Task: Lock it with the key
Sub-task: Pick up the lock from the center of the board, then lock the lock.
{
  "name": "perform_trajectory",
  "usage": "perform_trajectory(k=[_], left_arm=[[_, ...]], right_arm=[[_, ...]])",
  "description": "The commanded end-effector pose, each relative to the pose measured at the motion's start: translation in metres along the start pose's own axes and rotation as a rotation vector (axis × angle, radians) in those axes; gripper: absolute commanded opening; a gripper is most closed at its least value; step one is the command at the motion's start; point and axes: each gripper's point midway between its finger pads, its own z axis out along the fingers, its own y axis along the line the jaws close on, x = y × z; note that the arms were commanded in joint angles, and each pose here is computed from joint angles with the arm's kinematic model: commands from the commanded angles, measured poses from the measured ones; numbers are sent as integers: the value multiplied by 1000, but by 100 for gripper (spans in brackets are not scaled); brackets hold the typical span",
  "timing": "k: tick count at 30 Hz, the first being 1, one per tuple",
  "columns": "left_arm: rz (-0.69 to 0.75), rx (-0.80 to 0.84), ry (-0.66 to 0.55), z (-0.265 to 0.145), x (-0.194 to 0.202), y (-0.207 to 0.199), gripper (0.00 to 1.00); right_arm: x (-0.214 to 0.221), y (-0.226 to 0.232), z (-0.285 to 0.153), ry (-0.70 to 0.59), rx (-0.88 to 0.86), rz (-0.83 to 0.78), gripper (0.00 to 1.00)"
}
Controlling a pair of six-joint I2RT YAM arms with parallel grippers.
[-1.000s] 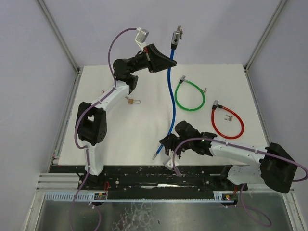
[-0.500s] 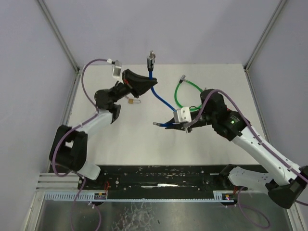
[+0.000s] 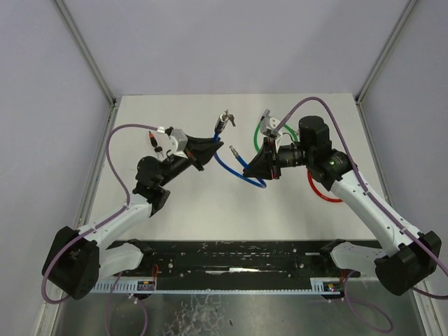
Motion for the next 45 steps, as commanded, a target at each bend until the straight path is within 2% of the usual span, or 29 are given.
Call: perform_trajectory(k=[1,13,45], left_arm=[[116,-106,48,-16,17,14,1],[137,-127,145,-39,52,15,1],[133,-19,205,-40,62,-9,1]], right_arm=[[-3,-9,0,-18,4,6,0],[26,-34,11,36,16,67,0],[43,-53,12,66,42,157,0]])
